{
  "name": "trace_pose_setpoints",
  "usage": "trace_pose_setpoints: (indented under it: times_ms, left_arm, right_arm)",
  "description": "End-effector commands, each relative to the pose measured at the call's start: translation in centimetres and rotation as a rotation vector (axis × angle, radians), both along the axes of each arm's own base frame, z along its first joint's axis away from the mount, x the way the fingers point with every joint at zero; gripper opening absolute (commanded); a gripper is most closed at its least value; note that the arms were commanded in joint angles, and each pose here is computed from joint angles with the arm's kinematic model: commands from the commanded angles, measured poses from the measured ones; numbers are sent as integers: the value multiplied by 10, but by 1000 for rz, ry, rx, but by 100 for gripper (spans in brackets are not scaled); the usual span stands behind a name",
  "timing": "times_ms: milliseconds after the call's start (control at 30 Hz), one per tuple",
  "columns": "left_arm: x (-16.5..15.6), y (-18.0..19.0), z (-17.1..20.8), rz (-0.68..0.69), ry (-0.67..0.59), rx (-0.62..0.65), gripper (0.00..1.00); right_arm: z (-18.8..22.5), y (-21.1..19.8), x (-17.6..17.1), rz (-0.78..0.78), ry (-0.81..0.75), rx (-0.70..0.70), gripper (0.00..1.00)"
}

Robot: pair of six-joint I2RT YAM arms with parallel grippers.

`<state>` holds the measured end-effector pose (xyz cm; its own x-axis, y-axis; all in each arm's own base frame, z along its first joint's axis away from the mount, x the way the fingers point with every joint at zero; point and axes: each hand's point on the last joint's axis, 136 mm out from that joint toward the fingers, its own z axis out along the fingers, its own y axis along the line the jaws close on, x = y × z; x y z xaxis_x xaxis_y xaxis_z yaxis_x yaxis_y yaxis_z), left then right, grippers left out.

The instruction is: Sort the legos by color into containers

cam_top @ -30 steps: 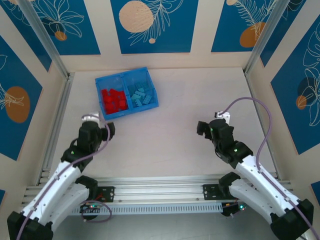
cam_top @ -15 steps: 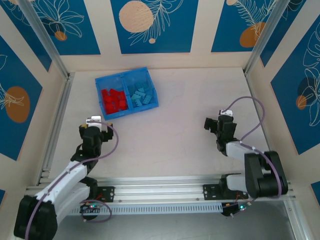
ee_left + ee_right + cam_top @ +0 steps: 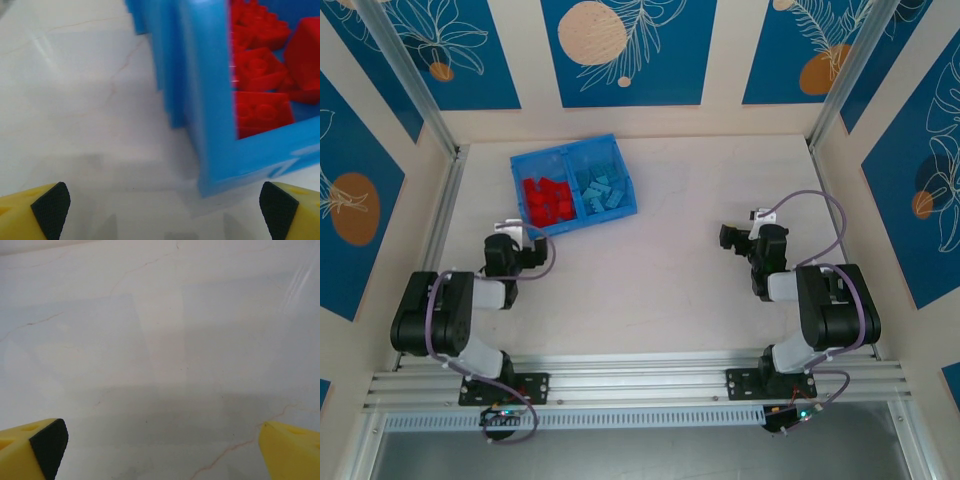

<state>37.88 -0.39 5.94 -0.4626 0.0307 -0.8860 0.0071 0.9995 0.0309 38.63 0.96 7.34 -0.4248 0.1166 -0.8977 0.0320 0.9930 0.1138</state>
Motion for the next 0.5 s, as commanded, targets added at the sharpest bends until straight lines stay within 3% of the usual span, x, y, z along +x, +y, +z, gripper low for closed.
trace_pose_setpoints:
  times_ms: [0, 467]
  left_arm:
    - [15, -19, 28, -104, -98, -16, 100]
    - [17, -24, 28, -112, -93, 19, 100]
  right_arm:
    - [21, 3, 9, 18, -81, -20, 99]
    - [20, 4, 10, 26, -76, -18, 99]
